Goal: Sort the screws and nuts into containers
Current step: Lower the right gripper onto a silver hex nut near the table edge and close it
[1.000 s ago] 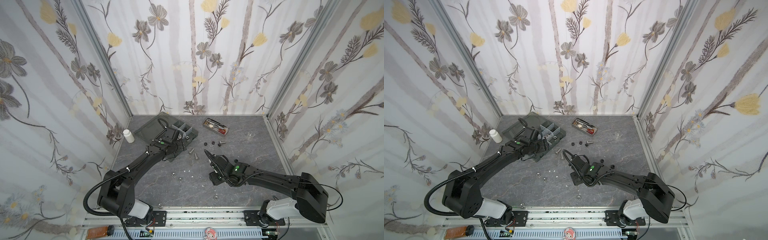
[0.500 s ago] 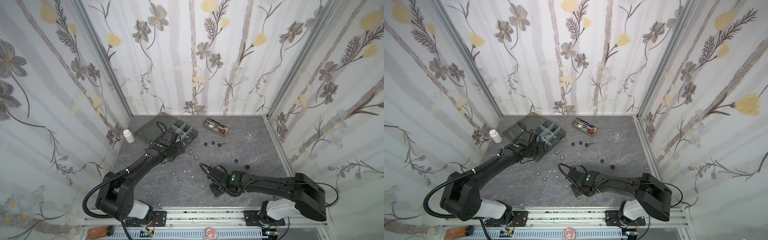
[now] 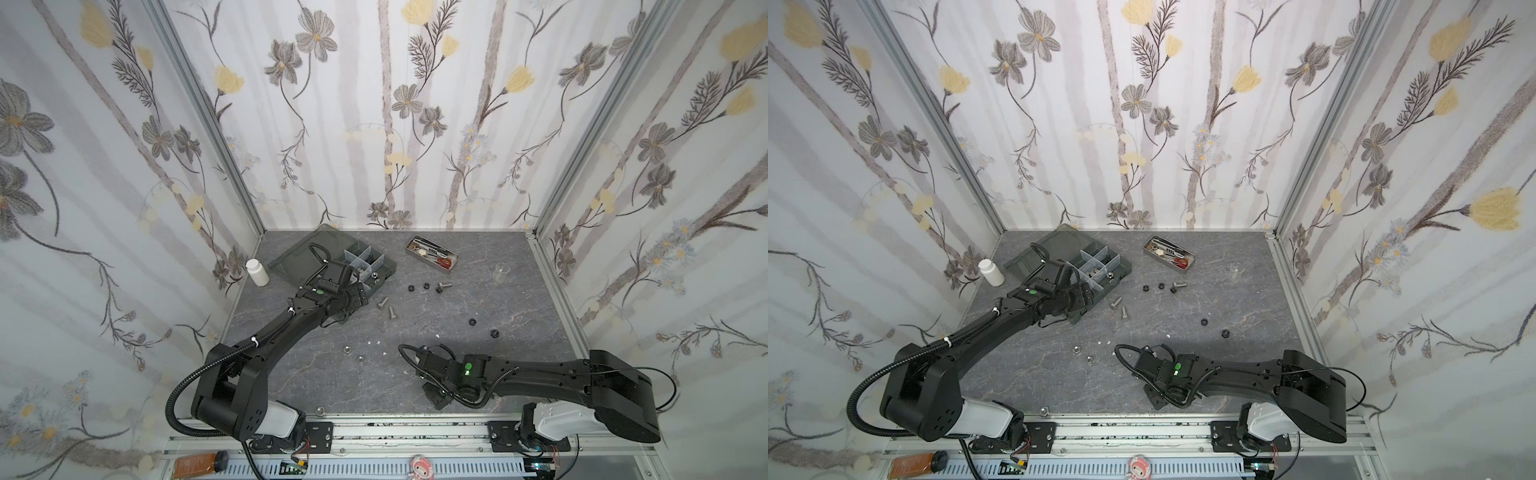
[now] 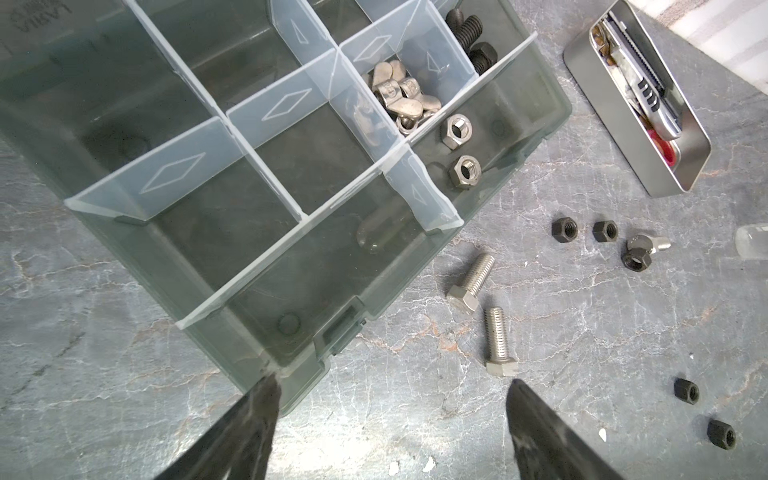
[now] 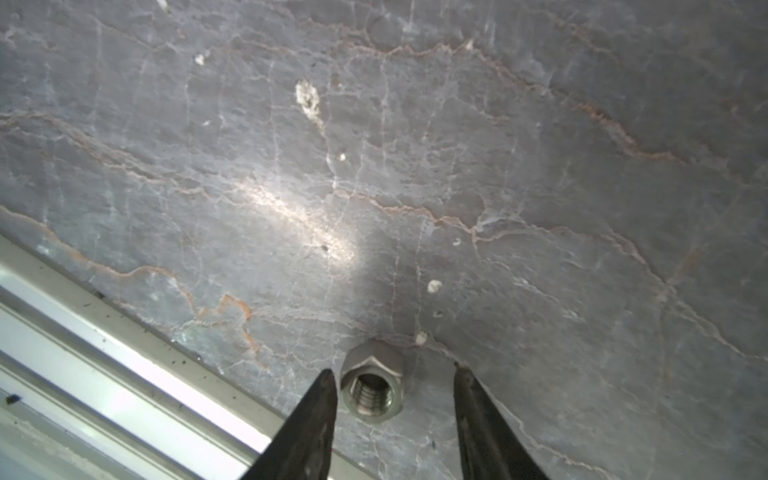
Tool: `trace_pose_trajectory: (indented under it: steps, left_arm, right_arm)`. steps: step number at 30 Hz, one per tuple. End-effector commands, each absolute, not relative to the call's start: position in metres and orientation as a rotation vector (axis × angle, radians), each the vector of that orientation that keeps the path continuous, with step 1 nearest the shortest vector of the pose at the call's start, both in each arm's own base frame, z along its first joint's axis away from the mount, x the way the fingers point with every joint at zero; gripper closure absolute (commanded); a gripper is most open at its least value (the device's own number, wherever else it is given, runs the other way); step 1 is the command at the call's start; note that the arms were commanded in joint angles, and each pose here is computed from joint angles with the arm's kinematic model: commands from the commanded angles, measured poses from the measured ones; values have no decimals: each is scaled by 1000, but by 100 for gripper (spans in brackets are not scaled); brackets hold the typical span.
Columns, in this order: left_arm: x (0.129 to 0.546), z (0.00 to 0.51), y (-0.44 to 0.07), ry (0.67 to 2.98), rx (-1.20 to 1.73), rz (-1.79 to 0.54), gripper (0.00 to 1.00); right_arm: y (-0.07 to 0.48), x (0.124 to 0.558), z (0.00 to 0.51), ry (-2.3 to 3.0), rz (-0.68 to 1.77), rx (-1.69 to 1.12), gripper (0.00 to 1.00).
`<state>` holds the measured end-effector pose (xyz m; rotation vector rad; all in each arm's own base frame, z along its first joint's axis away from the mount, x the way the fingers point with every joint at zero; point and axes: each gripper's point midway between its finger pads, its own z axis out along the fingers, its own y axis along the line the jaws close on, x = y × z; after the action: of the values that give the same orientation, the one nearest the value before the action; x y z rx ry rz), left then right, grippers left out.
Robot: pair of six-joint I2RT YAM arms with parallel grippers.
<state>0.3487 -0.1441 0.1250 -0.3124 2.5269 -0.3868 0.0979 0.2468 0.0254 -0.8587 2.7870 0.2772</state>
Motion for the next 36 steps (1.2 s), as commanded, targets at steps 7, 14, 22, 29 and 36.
trace_pose_trajectory:
  steps: [7,14,22,29,36]
  left_arm:
    - [351,124,-142,2513,-330,-393,15]
    - [351,125,-140,2507,-339,-395,15]
    - [349,128,-139,2495,-341,-404,14]
    - [343,131,-134,2477,-359,-405,12]
    - [327,138,-119,2444,-362,-367,1]
  right_arm:
    - [250,91,18,2815,266,-869,55]
    - [250,90,14,2821,251,-877,64]
    - [254,96,18,2797,242,-871,75]
    - [274,110,37,2732,284,-866,78]
    - [292,135,51,2708,334,-857,78]
